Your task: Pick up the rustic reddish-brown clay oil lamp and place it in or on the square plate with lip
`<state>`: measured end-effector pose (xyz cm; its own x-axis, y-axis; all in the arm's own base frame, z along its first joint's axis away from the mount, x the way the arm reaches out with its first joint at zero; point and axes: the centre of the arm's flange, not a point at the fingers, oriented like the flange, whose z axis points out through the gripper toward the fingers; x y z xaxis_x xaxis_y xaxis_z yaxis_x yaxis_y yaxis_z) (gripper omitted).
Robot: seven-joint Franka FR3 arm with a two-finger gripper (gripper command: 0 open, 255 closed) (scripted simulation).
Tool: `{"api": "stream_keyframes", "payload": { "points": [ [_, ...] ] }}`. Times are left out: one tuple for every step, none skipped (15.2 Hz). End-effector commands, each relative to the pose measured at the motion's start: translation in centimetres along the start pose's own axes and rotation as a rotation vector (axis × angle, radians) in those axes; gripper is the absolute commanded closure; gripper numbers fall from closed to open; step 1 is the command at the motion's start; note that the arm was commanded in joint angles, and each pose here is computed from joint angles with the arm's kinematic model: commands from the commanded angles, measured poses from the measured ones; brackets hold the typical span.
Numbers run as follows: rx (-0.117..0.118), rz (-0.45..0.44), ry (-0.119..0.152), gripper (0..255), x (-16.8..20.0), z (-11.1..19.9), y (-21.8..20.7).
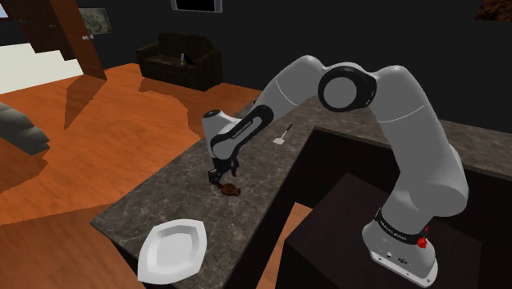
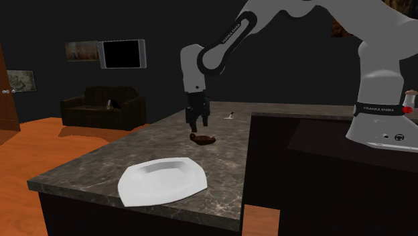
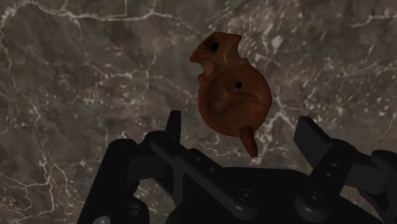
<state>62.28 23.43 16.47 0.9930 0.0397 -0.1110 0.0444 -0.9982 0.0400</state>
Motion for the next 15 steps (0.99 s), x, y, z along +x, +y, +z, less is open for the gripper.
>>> {"api": "stream_keyframes", "payload": {
  "points": [
    [-0.002, 0.0, -0.001, 0, 0.4, 1.1, -0.2],
    [-0.002, 0.0, -0.001, 0, 0.4, 1.6, -0.2],
    [-0.002, 0.0, -0.001, 0, 0.4, 2.2, -0.2],
    [-0.002, 0.0, -0.001, 0, 0.4, 2.7, -0.2],
    [-0.002, 0.0, -0.001, 0, 0.4, 3.2, -0.2],
    [-0.002, 0.0, -0.001, 0, 0.4, 3.8, -0.2],
    [-0.002, 0.0, -0.001, 0, 0.4, 4.1, -0.2],
    [-0.002, 0.0, -0.001, 0, 0.4, 4.1, -0.2],
    [-0.002, 0.0, -0.001, 0, 0.4, 4.1, -0.2],
    [-0.002, 0.0, -0.001, 0, 0.4, 4.1, -0.2],
    [-0.002, 0.0, -0.001, 0, 0.4, 4.1, -0.2],
    [-0.002, 0.0, -0.001, 0, 0.4, 4.1, -0.2],
    [-0.002, 0.0, -0.001, 0, 0.4, 4.1, -0.2],
    [-0.002, 0.0, -0.001, 0, 0.4, 4.1, -0.2],
    [-0.002, 0.0, -0.001, 255, 0.4, 4.1, -0.2]
  ]
}}
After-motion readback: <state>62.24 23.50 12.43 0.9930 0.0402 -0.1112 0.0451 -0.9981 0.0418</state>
